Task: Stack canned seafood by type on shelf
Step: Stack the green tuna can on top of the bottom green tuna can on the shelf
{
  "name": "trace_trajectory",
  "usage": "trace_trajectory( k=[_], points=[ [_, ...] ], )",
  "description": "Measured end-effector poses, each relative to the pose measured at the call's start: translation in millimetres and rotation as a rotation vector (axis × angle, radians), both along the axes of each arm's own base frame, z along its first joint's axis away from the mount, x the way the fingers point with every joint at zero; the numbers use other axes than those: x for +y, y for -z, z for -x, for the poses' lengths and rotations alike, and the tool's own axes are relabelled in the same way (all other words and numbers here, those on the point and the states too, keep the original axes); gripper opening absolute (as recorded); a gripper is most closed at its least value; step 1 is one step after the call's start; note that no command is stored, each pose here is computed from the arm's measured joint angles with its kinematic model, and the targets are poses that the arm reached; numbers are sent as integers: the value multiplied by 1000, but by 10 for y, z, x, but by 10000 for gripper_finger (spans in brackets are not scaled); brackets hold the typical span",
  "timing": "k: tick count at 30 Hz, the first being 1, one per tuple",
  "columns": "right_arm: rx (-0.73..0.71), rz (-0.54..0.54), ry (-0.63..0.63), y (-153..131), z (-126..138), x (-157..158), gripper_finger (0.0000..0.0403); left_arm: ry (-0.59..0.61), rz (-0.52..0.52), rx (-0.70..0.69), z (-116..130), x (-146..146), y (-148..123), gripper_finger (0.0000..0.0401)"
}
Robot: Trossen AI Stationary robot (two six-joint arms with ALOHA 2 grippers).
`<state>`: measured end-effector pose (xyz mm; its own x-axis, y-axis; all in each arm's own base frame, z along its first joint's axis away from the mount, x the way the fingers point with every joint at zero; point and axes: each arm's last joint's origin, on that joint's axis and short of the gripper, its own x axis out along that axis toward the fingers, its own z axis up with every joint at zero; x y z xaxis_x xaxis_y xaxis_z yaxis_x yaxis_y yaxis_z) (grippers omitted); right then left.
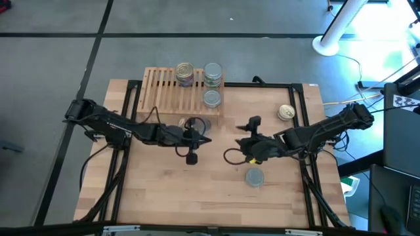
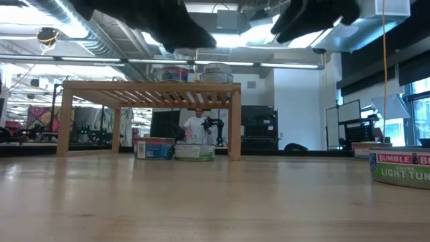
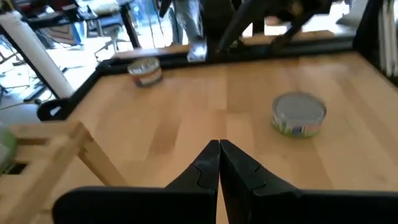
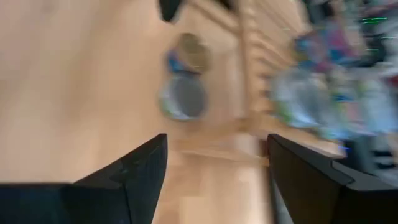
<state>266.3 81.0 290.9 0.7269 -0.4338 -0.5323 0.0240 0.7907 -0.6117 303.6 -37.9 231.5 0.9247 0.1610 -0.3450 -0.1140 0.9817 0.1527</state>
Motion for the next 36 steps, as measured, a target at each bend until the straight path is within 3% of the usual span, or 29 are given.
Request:
trace_trajectory(
  k=[5, 13, 18, 22, 30, 36],
  points=[
    [95, -87, -81, 197, -64, 12, 273, 9, -16, 73, -73, -34, 201, 18],
    [169, -90, -60, 485, 49, -53, 273, -15, -12, 163, -167, -2, 483, 105],
    [73, -178, 23, 701, 222, -266, 273, -53, -29, 206, -193, 87, 591, 138],
    [-61, -239, 13, 878, 223, -416, 273, -117, -59, 268, -193, 178, 701, 142],
    [-158, -314, -54, 1102, 49, -555, 273, -165, -82, 345, -218, 318, 887, 143],
    [-170, -268, -123, 1285, -122, -515, 273, -186, -121, 394, -233, 377, 1024, 143]
  ],
)
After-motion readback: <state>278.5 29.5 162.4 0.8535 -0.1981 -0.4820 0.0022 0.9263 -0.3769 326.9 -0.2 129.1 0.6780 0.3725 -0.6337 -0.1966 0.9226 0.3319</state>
